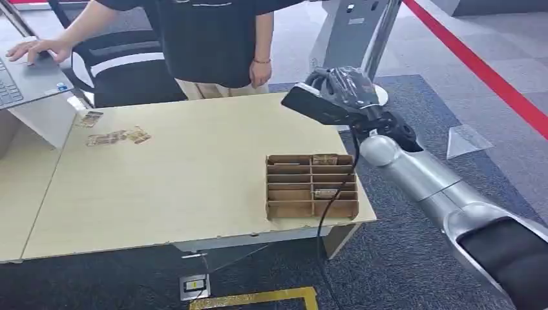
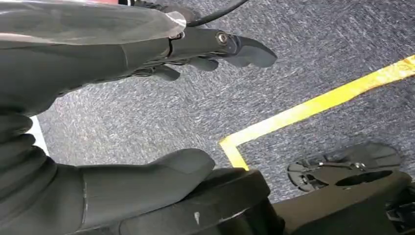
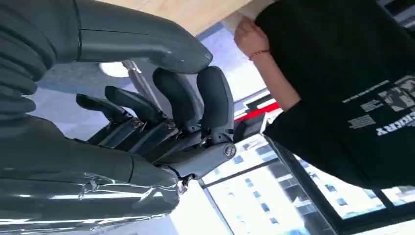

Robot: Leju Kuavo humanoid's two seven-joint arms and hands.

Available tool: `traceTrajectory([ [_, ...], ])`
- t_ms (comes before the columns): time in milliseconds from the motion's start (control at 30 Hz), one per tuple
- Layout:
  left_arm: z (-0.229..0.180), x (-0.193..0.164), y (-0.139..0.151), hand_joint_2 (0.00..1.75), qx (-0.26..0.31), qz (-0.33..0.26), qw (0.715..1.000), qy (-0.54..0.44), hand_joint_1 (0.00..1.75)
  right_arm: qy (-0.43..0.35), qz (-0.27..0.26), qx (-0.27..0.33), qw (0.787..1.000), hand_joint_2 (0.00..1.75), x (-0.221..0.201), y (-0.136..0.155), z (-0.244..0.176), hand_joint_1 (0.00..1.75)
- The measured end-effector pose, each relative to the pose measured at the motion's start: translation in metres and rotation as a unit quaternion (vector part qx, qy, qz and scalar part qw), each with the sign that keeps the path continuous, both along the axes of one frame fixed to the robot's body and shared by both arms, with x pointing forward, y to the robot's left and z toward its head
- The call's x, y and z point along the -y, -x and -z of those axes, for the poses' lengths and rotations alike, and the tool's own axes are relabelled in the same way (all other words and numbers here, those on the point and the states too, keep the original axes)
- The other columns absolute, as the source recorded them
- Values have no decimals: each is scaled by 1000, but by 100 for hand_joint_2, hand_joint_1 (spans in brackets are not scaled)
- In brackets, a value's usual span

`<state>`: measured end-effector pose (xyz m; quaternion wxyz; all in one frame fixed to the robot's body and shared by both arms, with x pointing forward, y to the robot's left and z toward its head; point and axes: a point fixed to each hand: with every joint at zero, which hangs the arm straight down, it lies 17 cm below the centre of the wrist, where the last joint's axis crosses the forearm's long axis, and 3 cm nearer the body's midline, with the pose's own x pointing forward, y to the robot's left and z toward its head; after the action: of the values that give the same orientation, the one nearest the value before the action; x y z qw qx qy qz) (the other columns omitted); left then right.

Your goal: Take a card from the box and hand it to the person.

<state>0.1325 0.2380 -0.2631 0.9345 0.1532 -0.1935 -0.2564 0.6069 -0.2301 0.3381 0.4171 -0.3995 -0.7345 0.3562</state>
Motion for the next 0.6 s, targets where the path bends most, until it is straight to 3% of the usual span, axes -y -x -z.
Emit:
traceTrajectory([
  [33,0,0,0,175,0,0,1000,-1,0,-1,-4,1,1000,175,-2,0,0,63],
  [133,-1,-2,-2,175,2,-4,1000,-4,0,-7,-22,-4,1000,175,-13,1,8,31],
  [500,0,-3,1,175,-1,-5,1000,-5,0,-14,-31,-70,997,175,-25,15,92,31],
  [600,0,-4,1,175,-1,-4,1000,-6,0,-12,-29,-91,995,175,-26,21,114,47],
])
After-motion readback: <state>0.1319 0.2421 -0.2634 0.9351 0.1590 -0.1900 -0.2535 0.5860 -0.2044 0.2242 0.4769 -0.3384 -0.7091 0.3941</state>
